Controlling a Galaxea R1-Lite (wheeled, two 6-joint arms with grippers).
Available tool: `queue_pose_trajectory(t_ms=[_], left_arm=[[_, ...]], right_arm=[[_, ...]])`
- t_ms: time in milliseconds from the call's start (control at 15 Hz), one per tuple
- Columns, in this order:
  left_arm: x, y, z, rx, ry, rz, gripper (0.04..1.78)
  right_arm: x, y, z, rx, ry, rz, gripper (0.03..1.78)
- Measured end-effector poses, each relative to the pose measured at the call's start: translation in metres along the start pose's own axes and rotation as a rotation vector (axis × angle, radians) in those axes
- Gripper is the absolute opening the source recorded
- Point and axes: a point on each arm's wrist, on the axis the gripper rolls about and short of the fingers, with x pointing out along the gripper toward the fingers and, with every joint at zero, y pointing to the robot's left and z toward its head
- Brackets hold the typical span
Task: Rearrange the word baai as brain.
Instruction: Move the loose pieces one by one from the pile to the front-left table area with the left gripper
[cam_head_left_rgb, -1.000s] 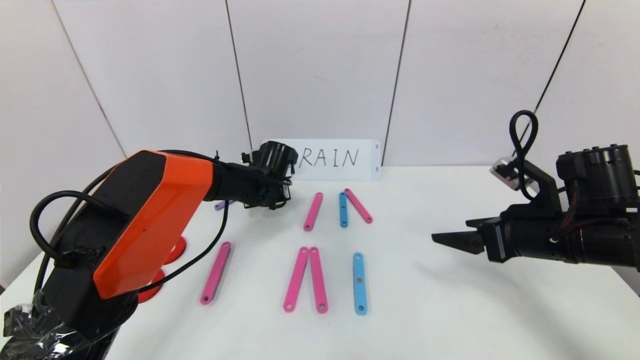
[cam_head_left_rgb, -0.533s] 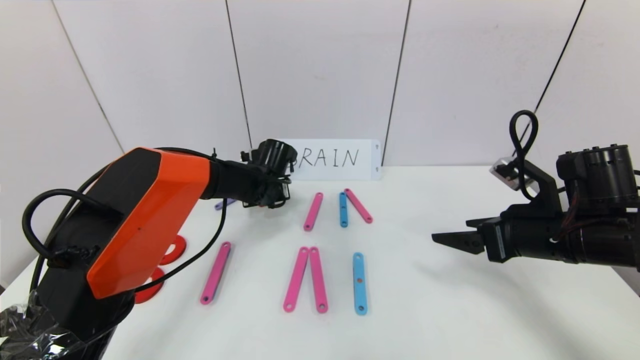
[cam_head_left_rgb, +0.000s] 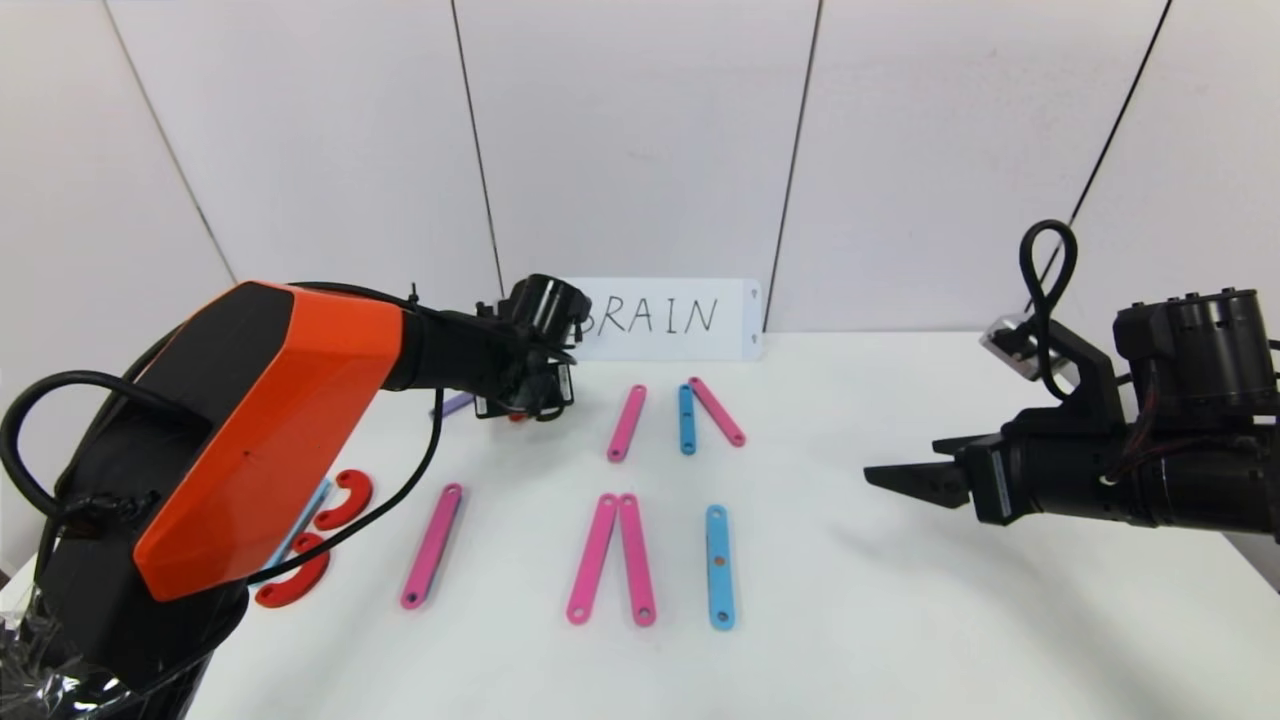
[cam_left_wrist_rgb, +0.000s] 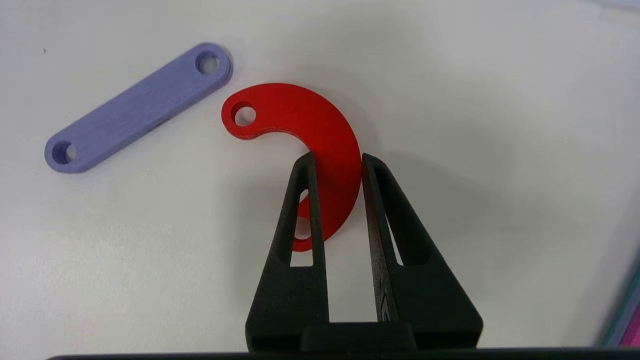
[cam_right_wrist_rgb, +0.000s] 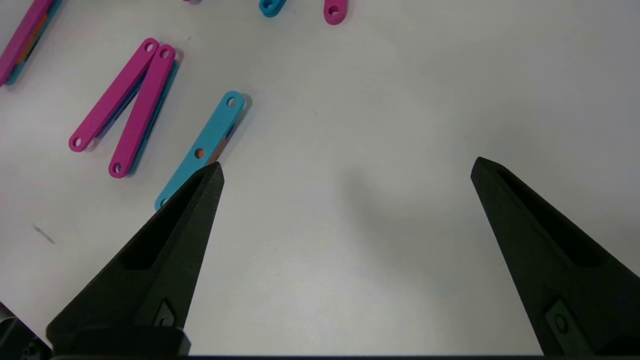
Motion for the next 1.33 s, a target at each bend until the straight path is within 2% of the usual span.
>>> queue_pose_trajectory(t_ms=[267, 533, 867, 1067, 1333], left_arm=[[-0.025, 0.007, -0.011, 0.07, 0.131, -0.078, 0.28], [-0.056, 0.024, -0.023, 0.214, 0.219, -0.174, 0.28], [-0.081, 0.042, -0.032, 0.367, 0.249, -0.224, 0.28], [-0.085, 0.049, -0.039, 0.41, 0.248, -0.236, 0.28], [-0.092, 0.055, -0.049, 0.425, 0.283, -0.318, 0.28]], right_arm=[[0.0, 0.0, 0.0, 0.001, 0.0, 0.0, 1.73], [0.0, 0.0, 0.0, 0.001, -0.001, -0.001, 1.73], [0.0, -0.001, 0.001, 0.003, -0.001, -0.001, 1.73], [0.001, -0.001, 0.001, 0.004, -0.001, -0.001, 1.73], [0.001, -0.001, 0.001, 0.005, -0.001, -0.002, 1.73]])
